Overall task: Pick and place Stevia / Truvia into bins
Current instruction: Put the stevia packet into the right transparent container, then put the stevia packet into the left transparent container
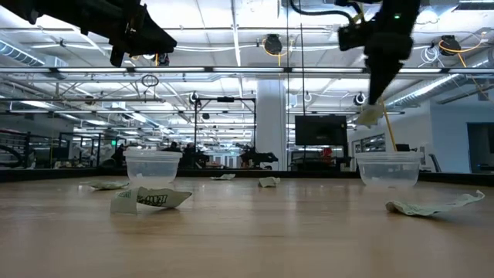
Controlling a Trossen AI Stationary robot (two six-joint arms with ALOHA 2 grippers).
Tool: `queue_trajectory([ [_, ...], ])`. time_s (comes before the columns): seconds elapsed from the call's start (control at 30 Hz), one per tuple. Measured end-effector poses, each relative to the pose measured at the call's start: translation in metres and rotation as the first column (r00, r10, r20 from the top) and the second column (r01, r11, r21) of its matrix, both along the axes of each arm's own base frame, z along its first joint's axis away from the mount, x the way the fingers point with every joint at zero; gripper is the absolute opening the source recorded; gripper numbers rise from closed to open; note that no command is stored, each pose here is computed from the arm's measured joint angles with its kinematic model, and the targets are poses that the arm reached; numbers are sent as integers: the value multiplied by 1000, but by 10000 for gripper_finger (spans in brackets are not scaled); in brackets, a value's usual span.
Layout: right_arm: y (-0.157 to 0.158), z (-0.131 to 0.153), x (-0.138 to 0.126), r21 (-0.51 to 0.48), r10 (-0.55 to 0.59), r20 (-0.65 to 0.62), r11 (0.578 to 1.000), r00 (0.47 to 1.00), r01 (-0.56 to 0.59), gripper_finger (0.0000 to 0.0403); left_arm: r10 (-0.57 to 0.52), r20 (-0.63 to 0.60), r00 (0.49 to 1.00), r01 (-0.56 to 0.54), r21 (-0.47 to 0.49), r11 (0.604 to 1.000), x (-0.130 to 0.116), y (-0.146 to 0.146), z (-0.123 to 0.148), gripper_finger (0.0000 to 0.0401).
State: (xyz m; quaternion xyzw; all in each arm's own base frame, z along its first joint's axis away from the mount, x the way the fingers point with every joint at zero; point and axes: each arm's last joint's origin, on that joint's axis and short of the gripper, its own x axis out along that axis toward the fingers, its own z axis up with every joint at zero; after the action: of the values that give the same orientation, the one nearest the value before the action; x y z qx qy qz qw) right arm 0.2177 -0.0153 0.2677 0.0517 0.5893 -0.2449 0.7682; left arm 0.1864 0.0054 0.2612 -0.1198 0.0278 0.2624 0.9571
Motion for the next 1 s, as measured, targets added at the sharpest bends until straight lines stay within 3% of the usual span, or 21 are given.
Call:
queue_trajectory([
  [0.23,21,-55,-19,47,-8,-78,999,997,12,0,0,1,1000,0,0,1000,0,0,0,85],
  [0.37,21,-80,-19,40,45,-26,998,999,-44,0,0,1,1000,0,-1,1000,0,0,0,85],
  [0.53,15,-83,-17,35,44,-5,998,999,-44,8,2,10,1000,-2,-15,1000,0,0,0,85],
  [0.83,4,-81,-16,-79,26,-5,997,1000,-26,76,6,30,1000,-5,-38,999,0,0,1,85],
  [1.0,5,-79,-7,-68,-18,113,997,993,26,97,11,38,999,-8,-70,998,2,1,-1,85],
])
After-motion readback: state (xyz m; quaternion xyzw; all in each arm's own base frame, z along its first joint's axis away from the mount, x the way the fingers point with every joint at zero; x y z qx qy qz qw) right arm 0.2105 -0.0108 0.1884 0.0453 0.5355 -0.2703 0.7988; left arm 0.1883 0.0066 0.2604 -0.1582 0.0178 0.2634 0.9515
